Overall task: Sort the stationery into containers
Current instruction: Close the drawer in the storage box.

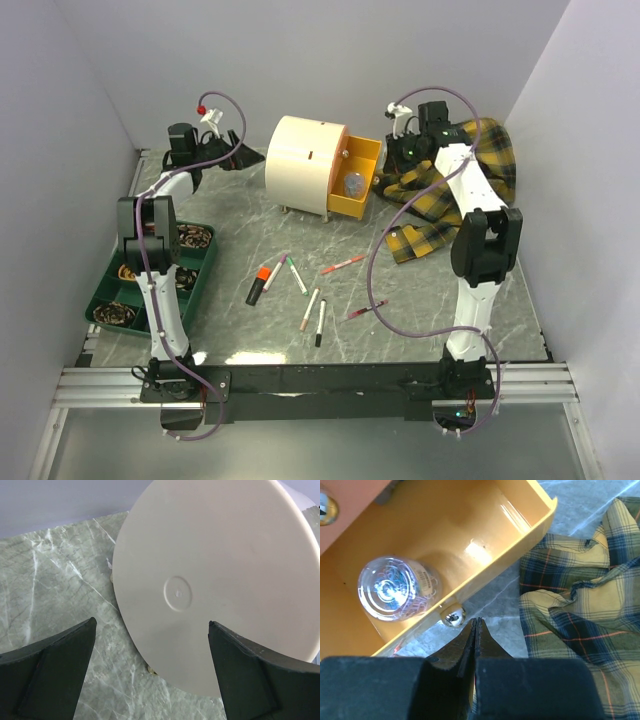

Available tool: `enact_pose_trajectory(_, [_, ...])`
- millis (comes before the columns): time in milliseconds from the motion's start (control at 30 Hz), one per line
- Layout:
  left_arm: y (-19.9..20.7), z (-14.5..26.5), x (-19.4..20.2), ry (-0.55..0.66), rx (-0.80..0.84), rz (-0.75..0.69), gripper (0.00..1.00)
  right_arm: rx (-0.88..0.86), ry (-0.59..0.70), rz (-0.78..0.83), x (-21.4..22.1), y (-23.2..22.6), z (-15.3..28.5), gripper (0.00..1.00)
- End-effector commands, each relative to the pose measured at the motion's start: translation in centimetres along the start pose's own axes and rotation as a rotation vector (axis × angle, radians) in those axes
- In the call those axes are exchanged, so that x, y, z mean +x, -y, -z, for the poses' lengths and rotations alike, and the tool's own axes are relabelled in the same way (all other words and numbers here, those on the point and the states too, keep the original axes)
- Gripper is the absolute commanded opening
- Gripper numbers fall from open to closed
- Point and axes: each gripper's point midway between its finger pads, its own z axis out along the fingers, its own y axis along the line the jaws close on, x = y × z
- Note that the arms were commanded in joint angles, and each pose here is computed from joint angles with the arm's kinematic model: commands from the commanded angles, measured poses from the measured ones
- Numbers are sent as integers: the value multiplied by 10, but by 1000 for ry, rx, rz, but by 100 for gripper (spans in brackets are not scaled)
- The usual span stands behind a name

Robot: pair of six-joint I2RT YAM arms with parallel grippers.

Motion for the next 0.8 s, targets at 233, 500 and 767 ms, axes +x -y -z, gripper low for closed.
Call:
enact_pose_trajectory(233, [23, -13, -8, 4, 97, -68, 99, -113, 50, 53, -27, -49, -10, 2])
enact_pose_trajectory(500, [24, -14, -7, 2, 105, -68, 99, -166, 55, 63, -33, -73, -24, 3])
enact_pose_trajectory(767, [26, -14, -7, 3, 114, -60, 99, -209, 84, 64, -48, -96, -43, 5])
